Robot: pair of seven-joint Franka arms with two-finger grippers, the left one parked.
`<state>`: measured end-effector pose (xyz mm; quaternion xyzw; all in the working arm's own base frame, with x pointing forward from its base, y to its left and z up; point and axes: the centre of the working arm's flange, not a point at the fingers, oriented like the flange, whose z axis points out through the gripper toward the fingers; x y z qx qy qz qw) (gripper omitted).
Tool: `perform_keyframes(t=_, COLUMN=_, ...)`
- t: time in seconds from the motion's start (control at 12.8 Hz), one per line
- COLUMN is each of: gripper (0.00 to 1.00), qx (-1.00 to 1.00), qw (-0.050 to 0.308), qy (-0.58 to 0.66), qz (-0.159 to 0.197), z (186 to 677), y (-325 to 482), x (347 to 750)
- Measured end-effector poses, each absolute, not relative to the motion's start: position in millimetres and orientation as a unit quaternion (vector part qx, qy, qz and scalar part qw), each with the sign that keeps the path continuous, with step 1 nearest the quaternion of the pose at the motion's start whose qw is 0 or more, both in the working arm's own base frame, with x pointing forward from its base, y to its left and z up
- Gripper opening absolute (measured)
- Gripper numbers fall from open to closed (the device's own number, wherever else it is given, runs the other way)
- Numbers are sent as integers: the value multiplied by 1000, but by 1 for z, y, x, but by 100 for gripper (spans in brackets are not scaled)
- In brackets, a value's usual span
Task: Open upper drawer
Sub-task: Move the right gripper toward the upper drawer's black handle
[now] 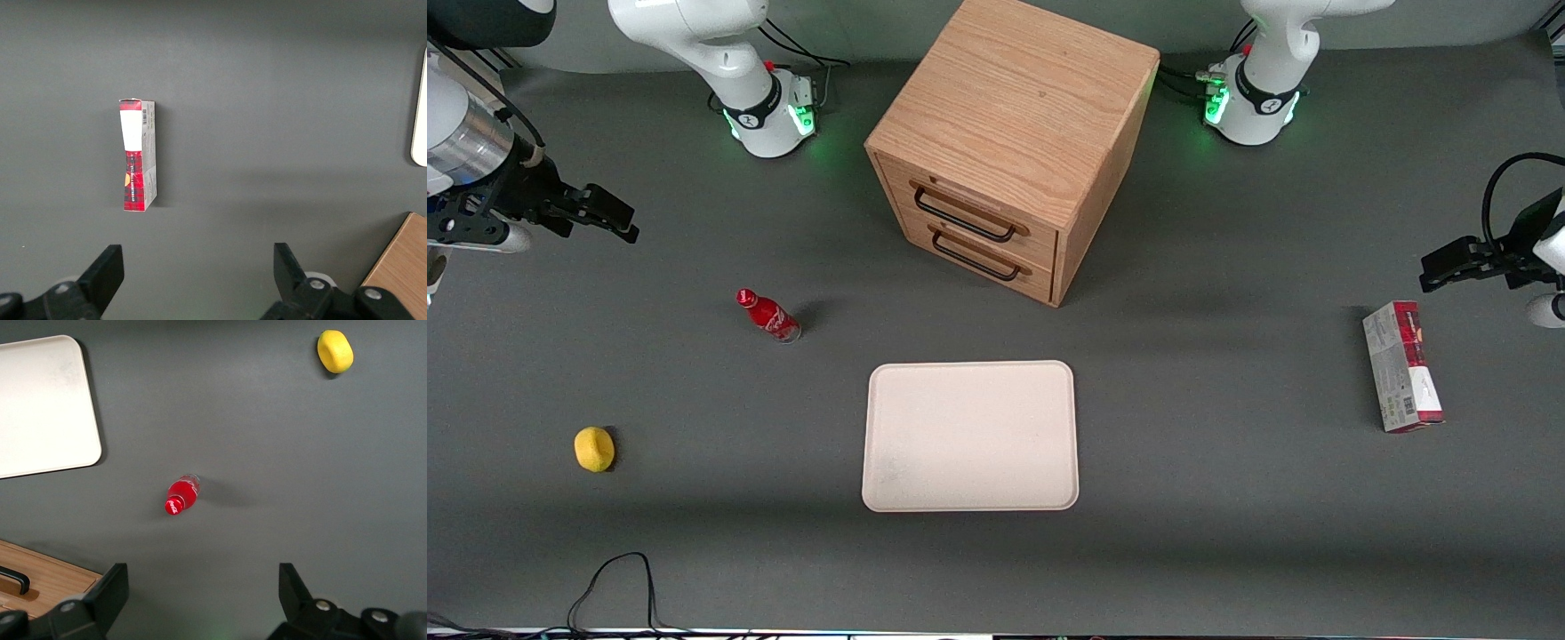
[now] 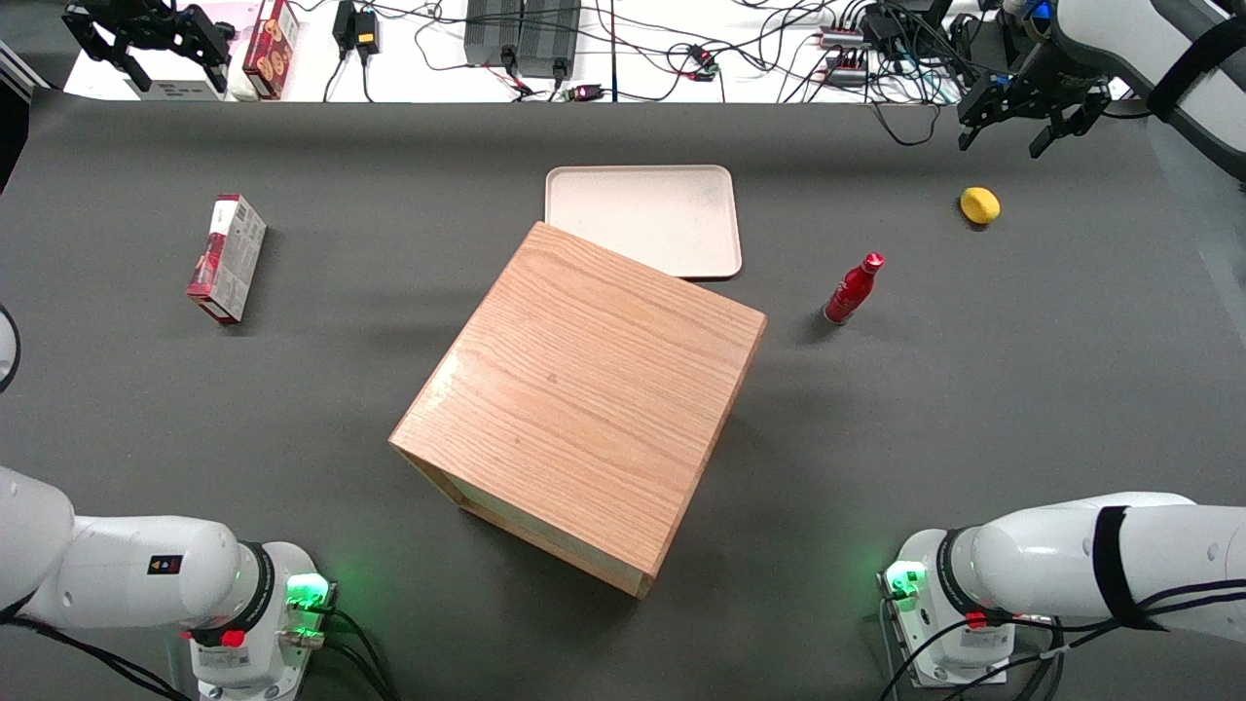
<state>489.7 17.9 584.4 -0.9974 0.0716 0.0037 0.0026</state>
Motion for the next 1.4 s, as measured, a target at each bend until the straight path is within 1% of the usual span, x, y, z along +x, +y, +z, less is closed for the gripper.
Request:
perform_keyframes(t=0.23, gripper=100, qx=-998, qw=2, qy=65, qz=1, z=587, y=25, x=491)
perform_keyframes(t=0.39, gripper=100, qx=-998, qw=0, qy=55, qz=-6, z=592, y=38, x=504)
perform_keyframes(t=0.62, gripper=100, qx=-1000, qw=-2, qy=8, qz=-15, z=594, y=96, x=534)
perform_keyframes(t=0.78, gripper=100, qx=-999, qw=0, qy=-41, qz=-10, z=587, y=152, x=543)
perform_keyframes(t=0.94, gripper=100, qx=-993, qw=6, qy=-114, qz=-5, z=581, y=216, x=538)
perform_keyframes(t=1.17, gripper=100, qx=-961, qw=20, qy=-275, qz=-2, z=577, y=298, x=514)
perform_keyframes(t=1.25, gripper=100, qx=-945, qw=24, qy=-326, qz=2, z=574, y=317, x=506)
perform_keyframes(t=1.4, gripper=100, qx=-919, qw=38, qy=-392, qz=22, z=558, y=352, x=490)
